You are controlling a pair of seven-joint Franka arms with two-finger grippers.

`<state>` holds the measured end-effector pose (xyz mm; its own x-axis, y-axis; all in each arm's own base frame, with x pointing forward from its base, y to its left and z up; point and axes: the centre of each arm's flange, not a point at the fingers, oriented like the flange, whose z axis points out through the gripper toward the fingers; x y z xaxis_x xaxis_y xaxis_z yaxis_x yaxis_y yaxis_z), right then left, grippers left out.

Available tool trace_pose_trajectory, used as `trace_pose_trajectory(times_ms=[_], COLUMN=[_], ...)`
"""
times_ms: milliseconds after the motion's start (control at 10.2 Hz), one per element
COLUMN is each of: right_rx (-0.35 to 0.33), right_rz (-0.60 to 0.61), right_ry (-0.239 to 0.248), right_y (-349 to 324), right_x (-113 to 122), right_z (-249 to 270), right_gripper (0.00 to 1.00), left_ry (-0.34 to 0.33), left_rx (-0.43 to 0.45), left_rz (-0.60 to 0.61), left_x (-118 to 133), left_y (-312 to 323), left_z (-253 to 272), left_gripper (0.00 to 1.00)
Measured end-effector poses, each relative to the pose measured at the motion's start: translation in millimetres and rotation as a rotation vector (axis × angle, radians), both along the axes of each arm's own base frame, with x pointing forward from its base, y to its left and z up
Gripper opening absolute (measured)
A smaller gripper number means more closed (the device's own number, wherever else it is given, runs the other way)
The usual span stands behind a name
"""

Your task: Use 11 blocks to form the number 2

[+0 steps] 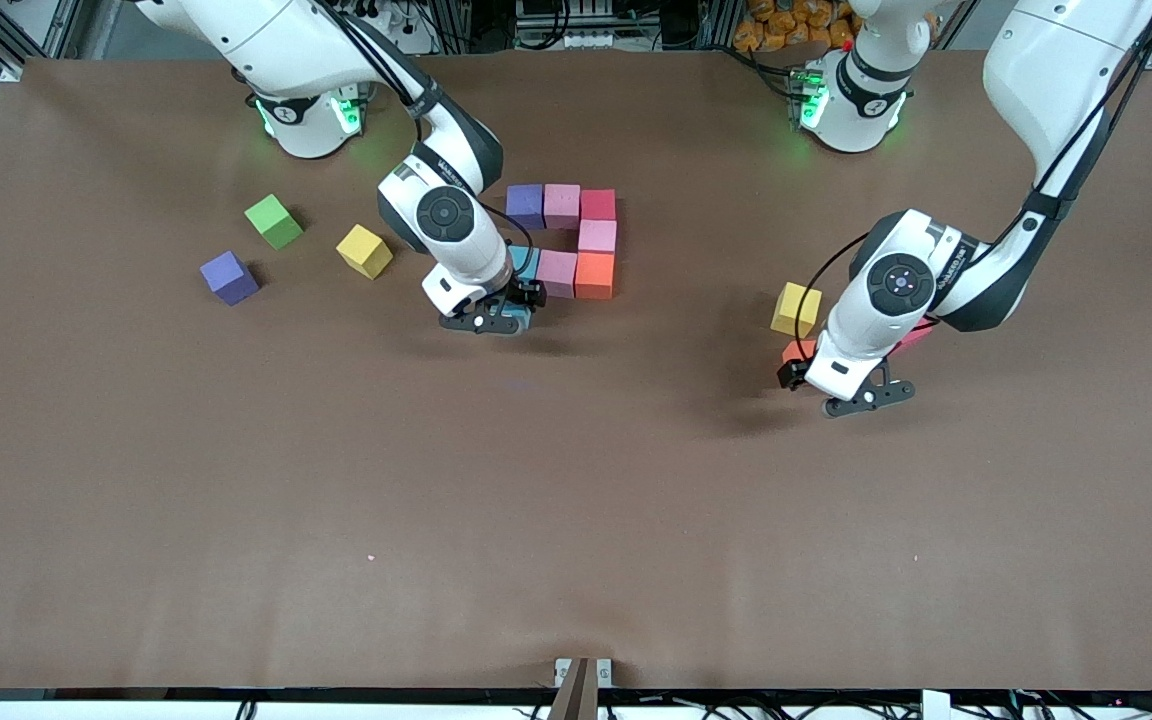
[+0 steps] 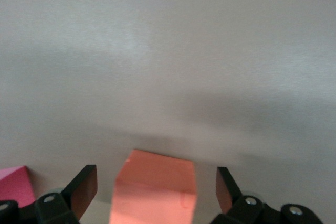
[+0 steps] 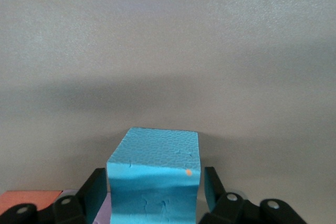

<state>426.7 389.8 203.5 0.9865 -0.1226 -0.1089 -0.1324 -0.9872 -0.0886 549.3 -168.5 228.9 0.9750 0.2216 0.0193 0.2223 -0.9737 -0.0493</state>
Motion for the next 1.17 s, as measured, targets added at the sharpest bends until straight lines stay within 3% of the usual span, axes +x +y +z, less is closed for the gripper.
trace_pose_trajectory(times_ms=[488,781,1172], right_rx=[0.004,-0.028,-0.121], right_rz=[-0.004,0.018,0.214], right_ry=[-0.010,-0.007,0.021], right_y=[1,0,-55], right_x=[6,17,40], right_z=[6,33,102], right_gripper=[0.85,0.95,0.96], left_ry=[0.025,0.027,0.021], left_rx=[-0.015,-0.014,-0.015], left_rz=[-0.020,-0.026,-0.017], left_x=[-1,0,3], left_y=[-4,-3,3], left_z=[-12,-12,-9], left_gripper=[1.00,1.00,1.00])
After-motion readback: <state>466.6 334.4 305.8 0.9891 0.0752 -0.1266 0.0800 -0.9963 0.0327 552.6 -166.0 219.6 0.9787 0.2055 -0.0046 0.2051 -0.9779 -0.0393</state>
